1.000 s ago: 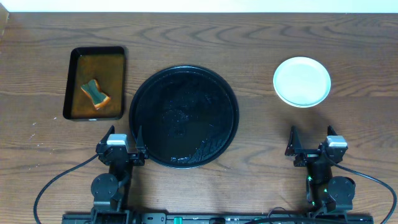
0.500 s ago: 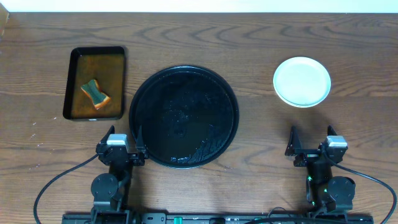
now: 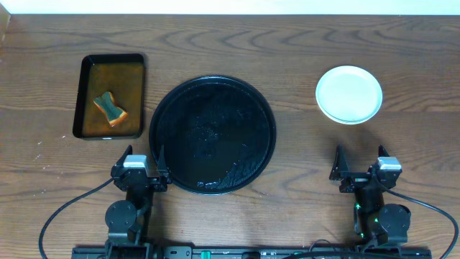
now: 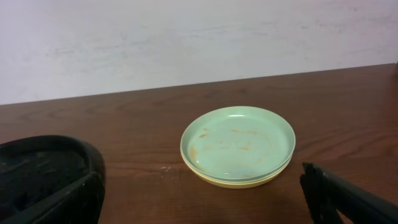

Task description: Clean dirty plates on tray and stack at the side

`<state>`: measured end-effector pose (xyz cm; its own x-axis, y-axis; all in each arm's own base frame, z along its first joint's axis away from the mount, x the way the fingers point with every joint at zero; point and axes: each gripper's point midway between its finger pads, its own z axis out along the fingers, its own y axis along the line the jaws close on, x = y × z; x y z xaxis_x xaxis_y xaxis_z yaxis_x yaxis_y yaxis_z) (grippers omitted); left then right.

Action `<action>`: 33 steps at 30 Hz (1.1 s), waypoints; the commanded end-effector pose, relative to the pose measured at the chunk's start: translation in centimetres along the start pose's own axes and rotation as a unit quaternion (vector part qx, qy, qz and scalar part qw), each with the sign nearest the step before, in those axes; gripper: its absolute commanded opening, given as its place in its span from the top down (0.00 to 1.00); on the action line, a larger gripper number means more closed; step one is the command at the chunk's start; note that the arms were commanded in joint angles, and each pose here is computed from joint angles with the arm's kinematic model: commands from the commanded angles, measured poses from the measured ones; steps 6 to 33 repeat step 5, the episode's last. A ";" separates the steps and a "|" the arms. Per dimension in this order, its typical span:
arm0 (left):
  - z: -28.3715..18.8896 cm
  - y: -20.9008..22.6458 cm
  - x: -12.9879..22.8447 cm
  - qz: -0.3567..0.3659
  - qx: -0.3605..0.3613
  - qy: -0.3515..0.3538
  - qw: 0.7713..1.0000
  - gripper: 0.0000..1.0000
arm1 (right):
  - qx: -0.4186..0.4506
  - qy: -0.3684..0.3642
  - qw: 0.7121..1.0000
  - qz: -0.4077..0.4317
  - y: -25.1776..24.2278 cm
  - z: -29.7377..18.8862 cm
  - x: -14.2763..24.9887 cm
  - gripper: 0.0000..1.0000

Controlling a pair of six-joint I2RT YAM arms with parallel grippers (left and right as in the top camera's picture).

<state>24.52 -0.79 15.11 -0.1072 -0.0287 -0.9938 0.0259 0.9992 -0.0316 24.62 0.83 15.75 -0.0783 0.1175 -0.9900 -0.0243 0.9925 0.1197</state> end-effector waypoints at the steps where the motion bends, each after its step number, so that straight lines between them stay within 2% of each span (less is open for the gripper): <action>1: 0.0 0.9 1.5 0.007 -0.024 0.026 0.999 0.22 | 0.015 -0.003 1.000 -0.006 -0.7 0.0 0.0 0.01; 33: 0.0 0.9 1.5 0.007 -0.024 0.026 0.999 0.22 | 0.015 -0.003 1.000 -0.006 -0.7 0.0 0.0 0.01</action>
